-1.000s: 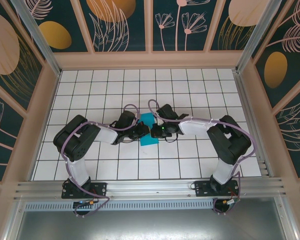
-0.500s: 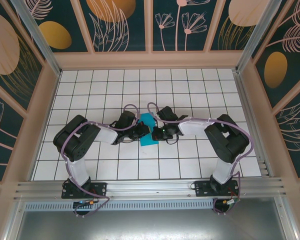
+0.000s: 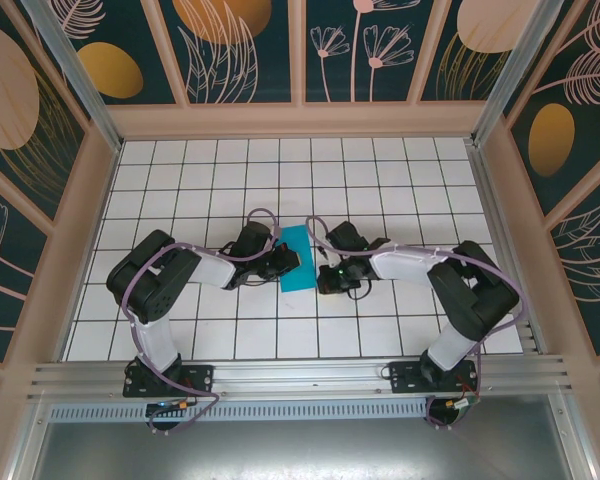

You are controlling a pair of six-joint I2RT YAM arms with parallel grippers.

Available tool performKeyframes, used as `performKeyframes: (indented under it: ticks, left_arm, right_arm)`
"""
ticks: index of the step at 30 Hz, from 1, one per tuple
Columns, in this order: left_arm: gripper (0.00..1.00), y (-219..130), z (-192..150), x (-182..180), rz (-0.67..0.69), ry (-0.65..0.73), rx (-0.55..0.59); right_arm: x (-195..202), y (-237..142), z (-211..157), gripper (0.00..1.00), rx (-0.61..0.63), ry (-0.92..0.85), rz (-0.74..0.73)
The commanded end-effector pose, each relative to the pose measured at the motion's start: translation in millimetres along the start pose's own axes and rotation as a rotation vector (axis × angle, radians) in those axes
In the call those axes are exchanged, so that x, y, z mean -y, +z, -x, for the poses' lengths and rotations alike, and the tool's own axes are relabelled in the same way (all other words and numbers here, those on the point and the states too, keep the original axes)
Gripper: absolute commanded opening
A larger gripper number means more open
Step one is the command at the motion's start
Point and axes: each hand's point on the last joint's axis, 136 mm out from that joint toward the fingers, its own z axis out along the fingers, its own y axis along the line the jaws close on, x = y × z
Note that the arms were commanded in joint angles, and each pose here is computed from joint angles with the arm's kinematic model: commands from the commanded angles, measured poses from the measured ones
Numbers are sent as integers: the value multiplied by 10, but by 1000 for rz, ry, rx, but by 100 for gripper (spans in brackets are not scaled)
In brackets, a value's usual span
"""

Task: Fold a paper plane with a square sheet of paper (pick it up from the middle)
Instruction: Fold the triangle a second time at the center of the table.

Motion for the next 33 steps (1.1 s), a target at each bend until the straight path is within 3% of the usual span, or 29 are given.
performKeyframes:
  ticks: [1, 6, 12, 17, 23, 28, 33]
  left_arm:
    - [0, -70, -202, -793, 280, -90, -20]
    - [0, -58, -187, -738, 260, -85, -22]
    - [0, -58, -175, -690, 247, -81, -22]
    - [0, -53, -142, -641, 235, -75, -16]
    - [0, -53, -63, -466, 181, -47, 1]
    - [0, -174, 79, 10, 28, 23, 49]
    - [11, -383, 132, 326, -51, 52, 110]
  right_arm:
    - [89, -186, -5, 0, 14, 11, -35]
    - [-72, -268, 378, 0, 126, 26, 23]
    - [-289, -141, 559, 0, 132, 16, 126]
    - [-337, 35, 476, 0, 66, 12, 160]
    - [-126, 178, 325, 0, 26, 36, 94]
    - [35, 271, 228, 0, 1, 57, 37]
    - [90, 296, 204, 0, -3, 69, 17]
